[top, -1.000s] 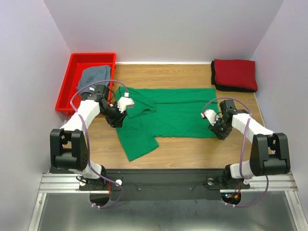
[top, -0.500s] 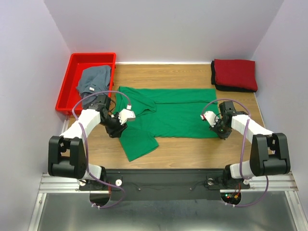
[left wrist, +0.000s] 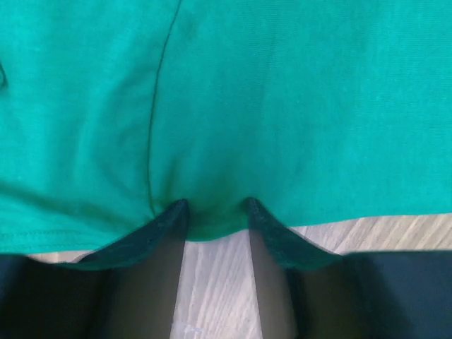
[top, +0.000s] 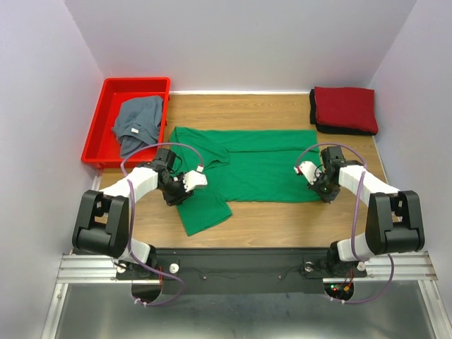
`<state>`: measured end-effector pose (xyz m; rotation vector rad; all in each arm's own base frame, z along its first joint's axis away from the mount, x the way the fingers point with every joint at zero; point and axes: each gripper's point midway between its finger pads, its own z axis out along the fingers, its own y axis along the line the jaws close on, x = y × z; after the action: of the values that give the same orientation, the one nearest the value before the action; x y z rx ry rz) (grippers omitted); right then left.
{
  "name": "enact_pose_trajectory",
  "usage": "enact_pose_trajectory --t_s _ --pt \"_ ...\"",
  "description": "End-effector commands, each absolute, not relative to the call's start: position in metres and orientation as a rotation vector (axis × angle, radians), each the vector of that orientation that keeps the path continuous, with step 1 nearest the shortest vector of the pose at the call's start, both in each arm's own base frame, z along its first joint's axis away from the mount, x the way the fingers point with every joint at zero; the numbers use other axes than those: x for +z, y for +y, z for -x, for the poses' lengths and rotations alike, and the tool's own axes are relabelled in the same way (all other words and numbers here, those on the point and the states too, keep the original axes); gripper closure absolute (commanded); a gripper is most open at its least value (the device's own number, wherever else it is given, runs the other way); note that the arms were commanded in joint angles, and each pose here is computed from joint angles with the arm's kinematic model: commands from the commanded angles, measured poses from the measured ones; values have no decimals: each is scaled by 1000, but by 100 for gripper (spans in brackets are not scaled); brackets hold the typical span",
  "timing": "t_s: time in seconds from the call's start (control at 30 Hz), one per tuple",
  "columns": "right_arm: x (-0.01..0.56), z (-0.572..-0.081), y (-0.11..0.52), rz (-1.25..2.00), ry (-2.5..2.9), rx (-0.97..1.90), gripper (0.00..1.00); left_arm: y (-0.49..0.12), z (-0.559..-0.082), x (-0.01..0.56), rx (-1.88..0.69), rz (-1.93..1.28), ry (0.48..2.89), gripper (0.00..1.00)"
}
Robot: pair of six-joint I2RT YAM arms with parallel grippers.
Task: Fold and stack the t-shirts
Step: Fold the tshirt
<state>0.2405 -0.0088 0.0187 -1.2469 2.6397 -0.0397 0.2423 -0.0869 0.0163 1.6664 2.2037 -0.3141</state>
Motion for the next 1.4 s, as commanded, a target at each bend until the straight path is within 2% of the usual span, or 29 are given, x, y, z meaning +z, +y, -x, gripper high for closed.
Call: enact_pose_trajectory --t_s 0.0,0.03,0.07,0.13,0.17,0.23,0.5,0.63,0.97,1.37 --pt "25 -246 -10 1239 2637 -76 99 -72 -227 -5 -261 -1749 2248 59" --pt "26 -245 -11 1237 2639 -78 99 -70 -222 -3 -270 -1763 2250 64" --pt "27 -244 -11 1240 2635 -79 99 -70 -219 -2 -276 -1773 2250 74" --pt "31 -240 -11 1237 2634 -81 100 -72 -214 8 -298 -1784 2229 85" --pt "33 -237 -11 1238 2636 -77 99 -74 -216 15 -298 -1780 2216 94" --pt "41 -231 -11 1240 2629 -76 99 -77 -212 28 -327 -1766 2209 100" --pt "67 -213 -12 1254 2617 -70 99 -78 -198 62 -355 -1778 2167 100" --pt "79 -224 -13 1252 2600 -79 99 -73 -201 75 -404 -1736 2201 100" --pt "97 -278 -15 1269 2561 -53 99 -80 -266 118 -456 -1636 2170 100" --pt "86 -348 -19 1303 2567 -14 99 -79 -343 121 -464 -1549 2225 100"
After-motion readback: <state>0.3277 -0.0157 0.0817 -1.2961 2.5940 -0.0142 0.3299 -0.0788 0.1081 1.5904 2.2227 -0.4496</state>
